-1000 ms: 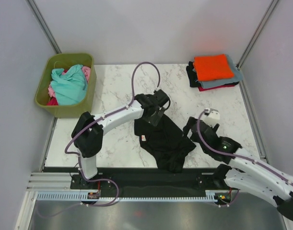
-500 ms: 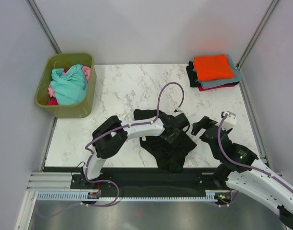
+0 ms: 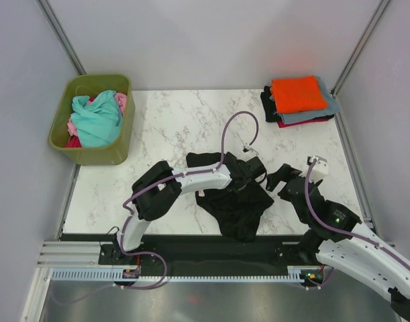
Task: Fold and stack the t-shirts
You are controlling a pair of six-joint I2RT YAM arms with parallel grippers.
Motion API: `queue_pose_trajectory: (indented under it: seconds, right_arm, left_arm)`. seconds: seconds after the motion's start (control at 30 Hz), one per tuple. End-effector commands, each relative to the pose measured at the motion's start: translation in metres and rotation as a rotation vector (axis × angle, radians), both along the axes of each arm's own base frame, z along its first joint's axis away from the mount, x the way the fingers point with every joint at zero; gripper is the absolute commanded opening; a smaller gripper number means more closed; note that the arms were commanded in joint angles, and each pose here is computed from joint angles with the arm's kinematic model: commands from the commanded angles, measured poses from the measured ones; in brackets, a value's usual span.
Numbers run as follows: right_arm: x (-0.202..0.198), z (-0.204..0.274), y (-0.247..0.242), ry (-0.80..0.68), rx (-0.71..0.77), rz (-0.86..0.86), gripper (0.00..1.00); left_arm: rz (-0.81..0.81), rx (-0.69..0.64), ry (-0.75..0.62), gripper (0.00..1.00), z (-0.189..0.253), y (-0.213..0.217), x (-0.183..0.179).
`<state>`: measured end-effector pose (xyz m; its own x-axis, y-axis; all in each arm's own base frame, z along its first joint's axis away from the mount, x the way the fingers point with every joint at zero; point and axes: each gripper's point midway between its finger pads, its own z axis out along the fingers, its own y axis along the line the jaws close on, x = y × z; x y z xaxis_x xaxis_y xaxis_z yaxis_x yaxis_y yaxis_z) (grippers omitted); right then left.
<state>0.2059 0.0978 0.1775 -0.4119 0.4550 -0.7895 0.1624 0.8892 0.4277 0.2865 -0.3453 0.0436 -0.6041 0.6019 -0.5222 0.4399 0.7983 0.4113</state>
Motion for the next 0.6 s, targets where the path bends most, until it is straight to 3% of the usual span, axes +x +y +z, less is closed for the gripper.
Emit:
queue_pose_trajectory:
  seconds: [0.0,0.27,0.37,0.43,0.5,0.57]
  right_arm:
    - [0.002,0.003,0.005,-0.003,0.011,0.013,0.98]
    - [0.004,-0.003,0.011,0.008,0.005,0.027,0.98]
    - [0.005,-0.005,0.010,0.008,-0.004,0.022,0.98]
    - [0.006,-0.006,0.011,0.007,-0.005,0.023,0.98]
    - [0.007,-0.006,0.012,0.007,-0.004,0.028,0.98]
    - [0.007,-0.006,0.014,0.009,-0.003,0.031,0.98]
  left_arm:
    - [0.036,0.006,-0.125,0.80,0.024,0.003,0.018]
    - [-0.012,-0.038,-0.157,0.68,0.056,-0.003,0.000]
    - [-0.064,-0.111,-0.163,0.42,0.081,-0.018,-0.018]
    - [-0.075,-0.113,-0.175,0.42,0.087,-0.020,-0.019]
    - [-0.078,-0.086,-0.174,0.59,0.080,-0.018,-0.019]
    - [-0.084,-0.046,-0.175,0.65,0.072,-0.016,-0.016]
